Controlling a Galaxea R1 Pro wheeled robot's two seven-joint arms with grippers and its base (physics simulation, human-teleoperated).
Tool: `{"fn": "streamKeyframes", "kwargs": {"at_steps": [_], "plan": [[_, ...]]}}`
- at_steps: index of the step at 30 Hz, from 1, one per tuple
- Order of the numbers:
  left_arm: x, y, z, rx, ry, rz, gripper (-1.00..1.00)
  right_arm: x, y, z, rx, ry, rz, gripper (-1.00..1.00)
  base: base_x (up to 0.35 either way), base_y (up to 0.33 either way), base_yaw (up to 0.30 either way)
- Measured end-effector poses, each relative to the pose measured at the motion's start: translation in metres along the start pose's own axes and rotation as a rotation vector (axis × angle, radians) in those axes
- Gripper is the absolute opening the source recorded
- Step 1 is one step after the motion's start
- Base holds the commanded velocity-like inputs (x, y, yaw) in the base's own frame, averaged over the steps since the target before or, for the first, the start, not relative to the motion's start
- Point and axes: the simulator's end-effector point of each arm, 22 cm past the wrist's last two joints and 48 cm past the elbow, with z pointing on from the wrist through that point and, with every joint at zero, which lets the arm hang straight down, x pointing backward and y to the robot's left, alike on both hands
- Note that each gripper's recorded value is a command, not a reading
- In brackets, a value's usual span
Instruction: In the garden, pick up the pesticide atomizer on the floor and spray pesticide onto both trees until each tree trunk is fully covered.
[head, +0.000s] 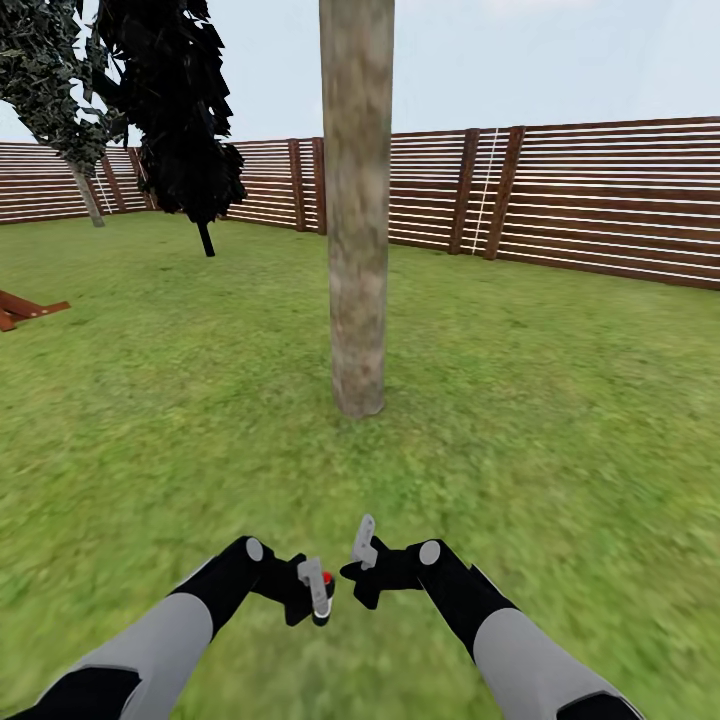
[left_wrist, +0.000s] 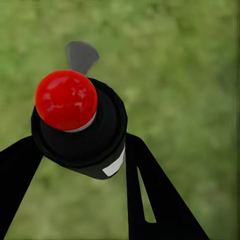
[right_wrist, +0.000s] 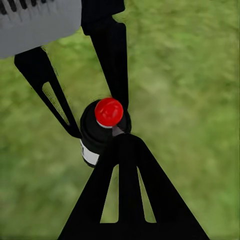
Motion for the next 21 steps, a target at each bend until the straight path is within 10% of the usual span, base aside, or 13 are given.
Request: {"fn": "streamKeyframes", "kwargs": {"at_steps": [21], "plan": [[-0.013, -0.005, 0.004, 0.016, -0.021, 0.01, -1.0, 0.0, 0.0, 0.0, 0.0, 0.0, 0.001, -1.0, 0.0, 0.0, 0.0]]}}
